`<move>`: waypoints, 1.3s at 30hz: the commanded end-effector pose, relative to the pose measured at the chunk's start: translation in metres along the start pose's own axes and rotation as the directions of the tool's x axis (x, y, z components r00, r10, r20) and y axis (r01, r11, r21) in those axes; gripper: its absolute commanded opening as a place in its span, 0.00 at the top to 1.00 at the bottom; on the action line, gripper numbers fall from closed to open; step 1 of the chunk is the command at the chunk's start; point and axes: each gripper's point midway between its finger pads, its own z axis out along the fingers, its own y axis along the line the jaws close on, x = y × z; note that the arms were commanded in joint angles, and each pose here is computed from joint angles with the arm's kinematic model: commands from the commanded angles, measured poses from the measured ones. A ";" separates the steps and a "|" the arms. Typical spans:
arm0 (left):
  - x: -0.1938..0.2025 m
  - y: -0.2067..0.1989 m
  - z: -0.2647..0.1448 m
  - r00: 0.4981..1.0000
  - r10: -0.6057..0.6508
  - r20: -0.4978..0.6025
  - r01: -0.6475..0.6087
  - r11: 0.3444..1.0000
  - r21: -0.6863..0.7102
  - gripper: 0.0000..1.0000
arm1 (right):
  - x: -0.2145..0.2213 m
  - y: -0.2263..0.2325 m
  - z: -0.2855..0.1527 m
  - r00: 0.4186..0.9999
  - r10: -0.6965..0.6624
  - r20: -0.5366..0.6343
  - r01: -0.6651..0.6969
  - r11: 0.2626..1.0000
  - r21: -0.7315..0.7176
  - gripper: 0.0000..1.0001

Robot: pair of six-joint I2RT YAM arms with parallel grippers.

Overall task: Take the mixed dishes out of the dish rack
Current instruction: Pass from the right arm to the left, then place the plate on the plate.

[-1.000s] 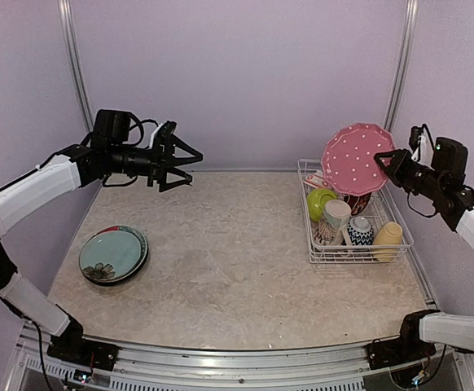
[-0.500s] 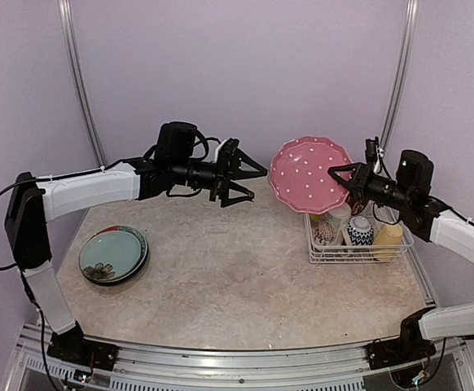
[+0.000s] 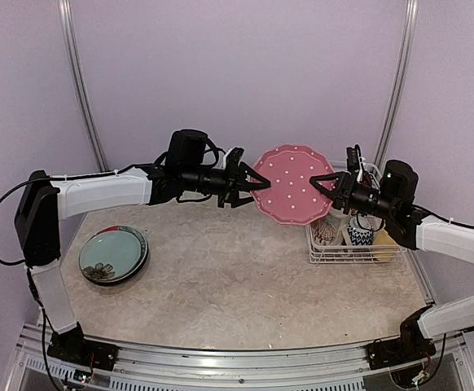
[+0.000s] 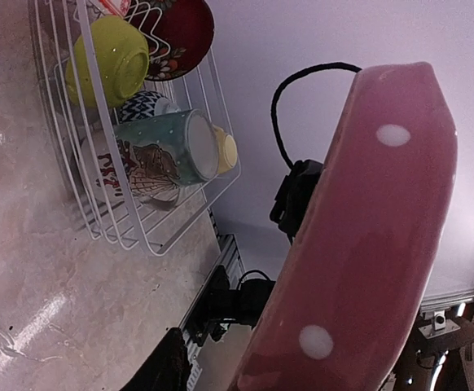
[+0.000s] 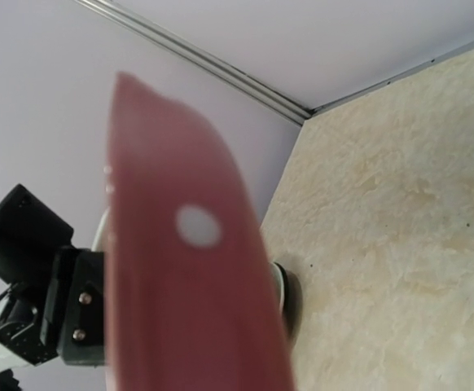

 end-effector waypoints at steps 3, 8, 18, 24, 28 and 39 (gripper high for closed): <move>-0.002 -0.008 0.011 1.000 0.007 0.023 -0.007 1.000 0.006 0.65 | -0.007 0.042 -0.007 0.996 -0.071 0.059 0.079 0.983 -0.163 1.00; -0.002 -0.008 0.011 0.999 0.014 0.045 -0.014 1.000 -0.010 0.85 | -0.002 0.038 -0.013 0.996 -0.070 0.063 0.079 0.985 -0.155 1.00; -0.001 0.003 -0.014 0.995 0.001 0.095 0.006 0.997 -0.075 1.00 | 0.001 0.020 -0.014 0.988 -0.149 0.034 0.150 0.989 -0.017 0.24; 0.003 0.046 -0.081 0.983 -0.086 0.165 0.115 0.977 -0.177 1.00 | -0.009 0.014 -0.025 0.967 -0.251 0.044 0.244 0.963 0.118 0.00; 0.011 0.071 -0.154 0.953 -0.112 0.283 0.194 0.940 -0.282 1.00 | -0.013 0.011 -0.029 0.955 -0.295 0.040 0.285 0.945 0.163 0.00; 0.069 0.126 -0.355 0.653 -0.197 0.731 0.590 0.738 -0.328 1.00 | -0.010 0.000 -0.022 0.960 -0.278 0.019 0.272 0.949 0.161 0.00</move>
